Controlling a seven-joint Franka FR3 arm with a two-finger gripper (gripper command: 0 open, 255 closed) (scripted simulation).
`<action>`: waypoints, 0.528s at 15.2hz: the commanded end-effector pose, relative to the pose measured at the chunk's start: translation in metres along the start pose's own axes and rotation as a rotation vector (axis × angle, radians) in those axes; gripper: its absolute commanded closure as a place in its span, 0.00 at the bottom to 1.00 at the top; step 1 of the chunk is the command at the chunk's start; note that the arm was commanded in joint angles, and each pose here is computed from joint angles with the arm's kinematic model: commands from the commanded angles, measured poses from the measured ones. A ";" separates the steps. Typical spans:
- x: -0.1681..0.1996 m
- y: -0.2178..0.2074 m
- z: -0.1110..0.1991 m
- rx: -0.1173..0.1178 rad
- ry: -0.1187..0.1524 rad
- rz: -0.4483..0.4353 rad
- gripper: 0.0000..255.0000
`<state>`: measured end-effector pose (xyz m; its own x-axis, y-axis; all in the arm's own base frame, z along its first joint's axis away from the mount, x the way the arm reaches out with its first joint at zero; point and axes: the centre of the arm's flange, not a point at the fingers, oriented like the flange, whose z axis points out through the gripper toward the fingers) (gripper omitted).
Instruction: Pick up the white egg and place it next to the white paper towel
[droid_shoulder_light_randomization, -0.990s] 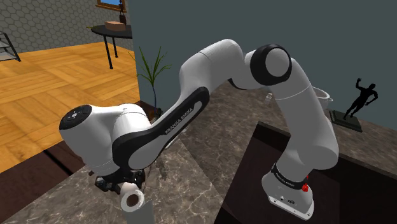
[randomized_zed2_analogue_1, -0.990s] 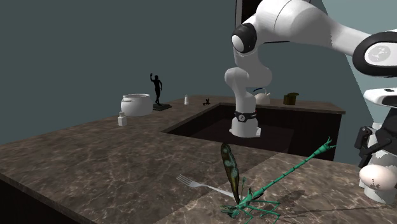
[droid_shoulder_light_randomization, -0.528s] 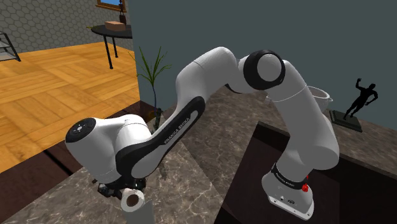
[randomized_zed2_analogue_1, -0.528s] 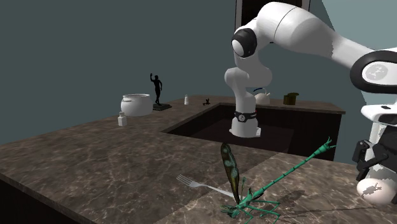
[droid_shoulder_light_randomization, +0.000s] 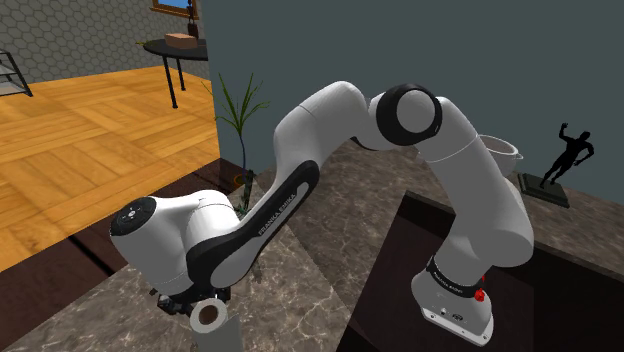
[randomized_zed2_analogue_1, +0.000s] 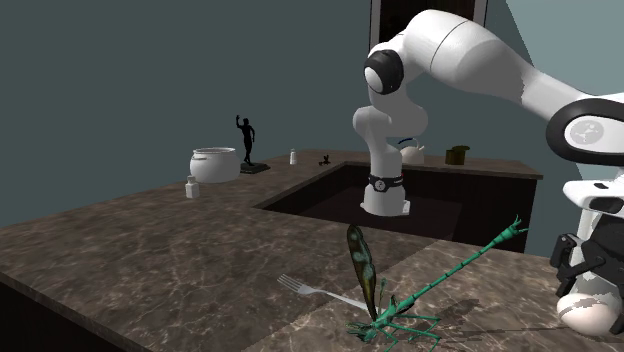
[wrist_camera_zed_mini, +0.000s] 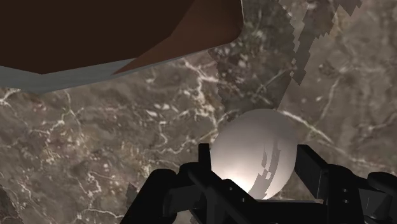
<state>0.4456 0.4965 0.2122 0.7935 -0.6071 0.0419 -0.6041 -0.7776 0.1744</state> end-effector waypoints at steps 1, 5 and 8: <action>0.000 0.000 0.000 0.000 0.000 0.000 1.00; 0.000 0.000 0.000 0.000 0.000 0.000 0.00; 0.000 0.000 0.000 0.000 0.000 0.000 0.00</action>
<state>0.4457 0.4967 0.2121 0.7935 -0.6071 0.0420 -0.6042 -0.7776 0.1741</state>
